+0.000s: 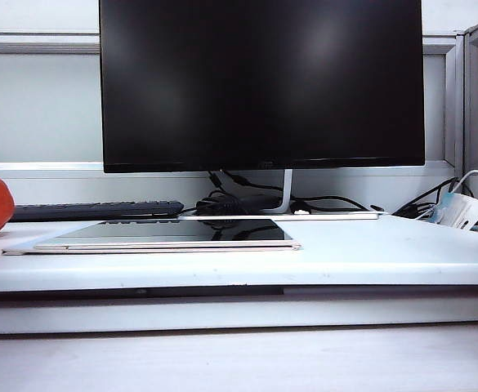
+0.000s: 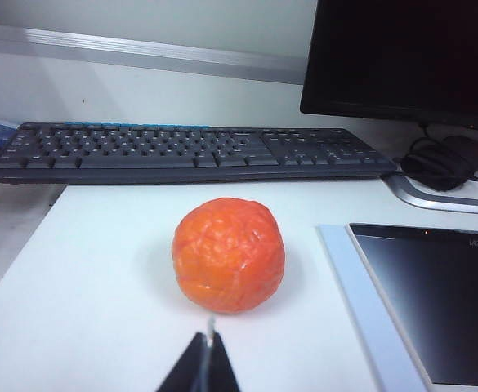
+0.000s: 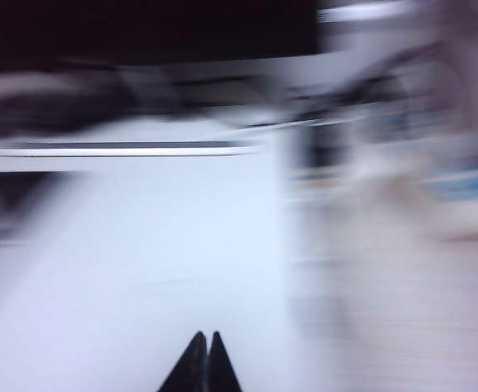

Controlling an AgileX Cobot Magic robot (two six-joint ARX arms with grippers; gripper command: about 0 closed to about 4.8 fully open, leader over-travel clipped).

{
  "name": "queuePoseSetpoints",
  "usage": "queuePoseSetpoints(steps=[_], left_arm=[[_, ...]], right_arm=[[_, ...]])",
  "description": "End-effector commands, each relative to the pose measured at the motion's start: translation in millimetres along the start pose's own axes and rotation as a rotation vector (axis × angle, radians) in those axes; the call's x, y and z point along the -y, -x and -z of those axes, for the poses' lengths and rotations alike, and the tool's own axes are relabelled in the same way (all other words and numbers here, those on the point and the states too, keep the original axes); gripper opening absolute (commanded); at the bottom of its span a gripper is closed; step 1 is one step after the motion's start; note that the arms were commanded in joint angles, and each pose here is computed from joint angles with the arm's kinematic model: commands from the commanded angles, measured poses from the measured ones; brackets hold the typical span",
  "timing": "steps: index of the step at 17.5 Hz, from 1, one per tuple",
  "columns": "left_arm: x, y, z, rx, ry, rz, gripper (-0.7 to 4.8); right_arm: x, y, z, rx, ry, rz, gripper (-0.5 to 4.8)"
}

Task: Place the orange on the center of the mirror.

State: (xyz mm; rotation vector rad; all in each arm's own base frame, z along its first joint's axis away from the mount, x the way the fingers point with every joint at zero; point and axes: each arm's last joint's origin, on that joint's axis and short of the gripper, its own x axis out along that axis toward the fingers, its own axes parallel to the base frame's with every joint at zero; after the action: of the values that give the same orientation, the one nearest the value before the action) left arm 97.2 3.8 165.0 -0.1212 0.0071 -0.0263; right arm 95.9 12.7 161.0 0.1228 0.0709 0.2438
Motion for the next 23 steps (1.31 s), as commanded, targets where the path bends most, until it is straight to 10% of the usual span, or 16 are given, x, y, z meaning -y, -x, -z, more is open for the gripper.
queuePoseSetpoints(steps=[1,5,11,14,18,23], left_arm=[[0.8,0.1,-2.3,0.017,0.017,0.022,-0.06],[3.2,0.7,-7.1,0.038,0.231,0.094,-0.06],[6.3,-2.6,-41.4,0.06,0.092,0.063,0.02],[4.4,-25.2,-68.6,0.04,-0.04,-0.048,4.79],[3.7,-92.7,-71.0,-0.095,-0.047,0.127,4.79],[-5.1,-138.7,-51.1,-0.222,-0.029,0.047,4.79]], right_arm=[[-11.5,1.9,2.4,-0.065,-0.11,-0.406,-0.01],[-16.0,4.3,2.8,-0.095,-0.106,-0.579,-0.01],[-14.8,3.7,2.6,-0.087,-0.107,-0.537,0.0],[-14.6,3.5,2.4,-0.083,-0.106,-0.529,0.0],[-14.1,3.3,2.2,-0.079,-0.106,-0.512,-0.01],[-14.2,3.2,0.6,-0.063,-0.099,-0.508,-0.01]])
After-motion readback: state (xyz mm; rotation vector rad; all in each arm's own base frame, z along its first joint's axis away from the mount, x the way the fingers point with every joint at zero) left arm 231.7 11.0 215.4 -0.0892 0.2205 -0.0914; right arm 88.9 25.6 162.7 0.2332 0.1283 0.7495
